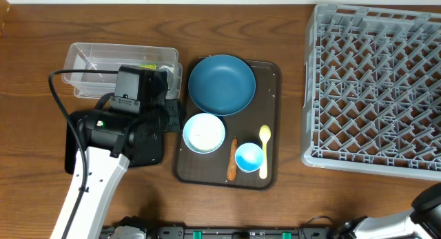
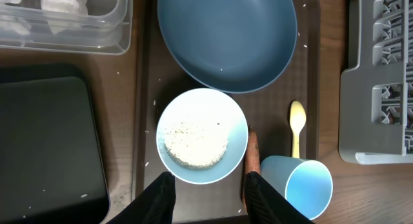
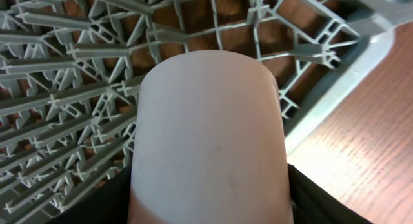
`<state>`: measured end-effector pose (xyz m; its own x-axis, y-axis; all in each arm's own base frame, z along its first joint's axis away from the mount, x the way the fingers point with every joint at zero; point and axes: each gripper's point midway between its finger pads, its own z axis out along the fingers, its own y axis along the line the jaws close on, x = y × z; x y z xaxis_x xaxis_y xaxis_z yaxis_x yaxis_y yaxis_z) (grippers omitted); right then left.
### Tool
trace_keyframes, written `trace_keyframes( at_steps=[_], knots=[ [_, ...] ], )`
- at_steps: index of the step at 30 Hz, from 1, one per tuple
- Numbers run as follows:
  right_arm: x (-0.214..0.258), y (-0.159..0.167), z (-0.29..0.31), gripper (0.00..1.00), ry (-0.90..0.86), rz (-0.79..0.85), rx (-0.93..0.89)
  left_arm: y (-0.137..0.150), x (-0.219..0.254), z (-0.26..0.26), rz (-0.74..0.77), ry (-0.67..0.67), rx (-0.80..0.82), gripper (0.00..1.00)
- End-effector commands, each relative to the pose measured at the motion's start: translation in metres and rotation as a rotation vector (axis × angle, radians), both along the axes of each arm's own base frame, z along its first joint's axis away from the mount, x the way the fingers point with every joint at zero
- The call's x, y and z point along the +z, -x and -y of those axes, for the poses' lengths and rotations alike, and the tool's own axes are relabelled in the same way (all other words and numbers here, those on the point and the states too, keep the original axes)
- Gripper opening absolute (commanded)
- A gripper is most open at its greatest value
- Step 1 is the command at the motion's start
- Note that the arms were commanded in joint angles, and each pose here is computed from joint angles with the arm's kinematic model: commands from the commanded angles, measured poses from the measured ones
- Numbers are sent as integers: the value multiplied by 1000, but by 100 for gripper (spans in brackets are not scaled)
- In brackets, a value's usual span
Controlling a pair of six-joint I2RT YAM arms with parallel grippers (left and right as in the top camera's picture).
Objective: Sort waste into correct bins and load items into the dishwasher rack
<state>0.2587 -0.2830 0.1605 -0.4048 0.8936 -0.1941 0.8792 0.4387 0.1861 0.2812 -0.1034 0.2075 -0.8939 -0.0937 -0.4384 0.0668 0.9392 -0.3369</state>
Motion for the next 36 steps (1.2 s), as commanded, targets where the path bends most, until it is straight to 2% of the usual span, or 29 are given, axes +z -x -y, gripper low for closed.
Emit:
trace_keyframes(
  at_steps=[1,24,31,32,34,36],
  knots=[
    [2,-6,6,32,-2,28,-18,-3,5,-3,19,-14,1,38],
    [-29,-15,20,38,-23,-1,-21,-3,4,-3,14,-15,0,38],
    [-35,-16,22,55,-28,-6,-20,-2,3,-3,8,-16,0,38],
    [-35,-16,22,61,-28,-6,-20,-2,3,-3,7,-17,0,38],
    [-35,-18,23,84,-24,0,-20,-2,3,-3,7,-17,0,38],
    [-34,-20,25,98,-18,11,-19,-2,3,-3,7,-17,0,38]
  ],
)
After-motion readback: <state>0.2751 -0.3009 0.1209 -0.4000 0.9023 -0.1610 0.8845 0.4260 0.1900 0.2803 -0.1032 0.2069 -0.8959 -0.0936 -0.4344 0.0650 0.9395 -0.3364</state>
